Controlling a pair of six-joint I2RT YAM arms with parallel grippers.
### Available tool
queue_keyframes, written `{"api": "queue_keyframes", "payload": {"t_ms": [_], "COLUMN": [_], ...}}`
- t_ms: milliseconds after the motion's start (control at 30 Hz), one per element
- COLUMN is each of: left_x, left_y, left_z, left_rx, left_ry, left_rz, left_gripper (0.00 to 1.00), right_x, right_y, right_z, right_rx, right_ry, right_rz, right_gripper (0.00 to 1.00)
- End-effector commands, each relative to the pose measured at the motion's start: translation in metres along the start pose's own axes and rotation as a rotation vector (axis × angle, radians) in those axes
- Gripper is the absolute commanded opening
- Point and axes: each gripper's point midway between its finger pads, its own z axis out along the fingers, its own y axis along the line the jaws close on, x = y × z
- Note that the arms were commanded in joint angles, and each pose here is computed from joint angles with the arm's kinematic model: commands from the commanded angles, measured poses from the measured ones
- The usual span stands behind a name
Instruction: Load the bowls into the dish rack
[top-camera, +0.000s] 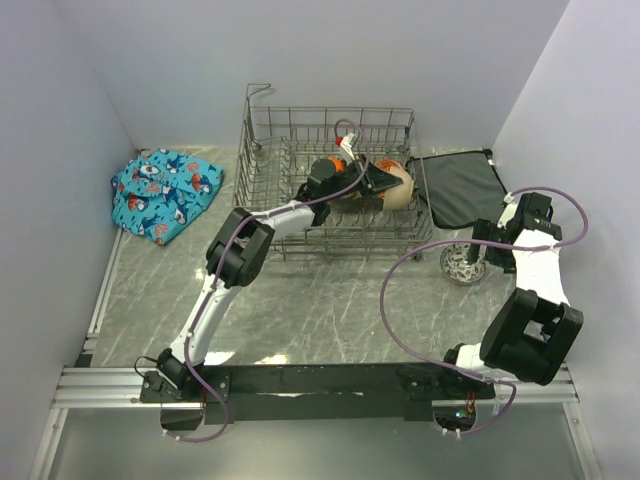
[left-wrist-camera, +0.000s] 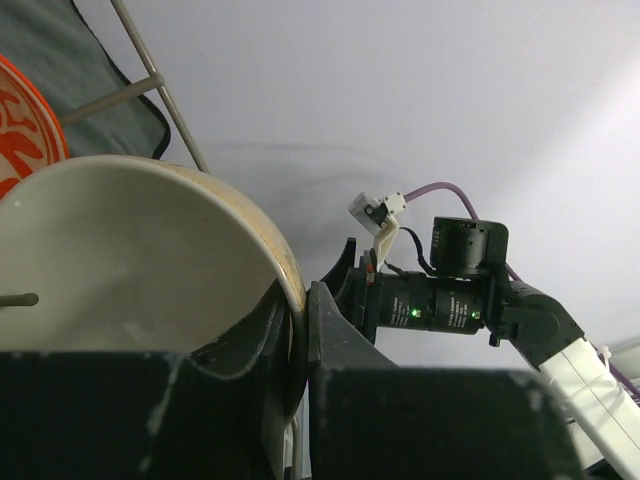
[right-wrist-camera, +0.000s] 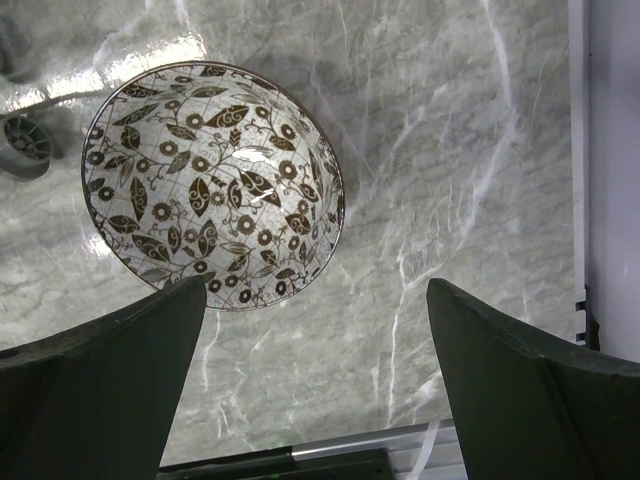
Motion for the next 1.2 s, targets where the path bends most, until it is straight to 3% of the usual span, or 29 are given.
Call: {"api": "queue_keyframes", "payload": {"t_ms": [0,300,567,867,1167], "left_x": [-0.013,-0.021,-0.031,-0.018,-0.016], "left_y": [-0.084,-0.084,-0.115,-0.097,-0.122], "left_z": [0.006,0.021,0.044,0.046,0.036], "left_rx": [0.179,0.099,0.075,0.0,0.038], "left_ry": [-0.051,-0.111,-0.198,-0.201,-0.186], "left_rz": [0.125,0.069,0.013,-0.075,-0.069], "left_gripper": [0.01,0.06,0.01,0.01,0.01], "right_x": [-0.013,-0.01,-0.008,-0.004,-0.005], "right_y": [-0.003,-0.002,0.0,0.002,0.004], "right_z": [-0.004,-0.001,0.0,0.001,0.004], "right_rx": [0.003,-0.005,-0.015,-0.024,-0.036], "right_ry": [-0.026,-0.016,-0.018,-0.013,-0.013], "right_rz": [-0.009,-0.005,0.0,0.001,0.008], "right_gripper": [1.0,1.0,1.0,1.0,1.0]}}
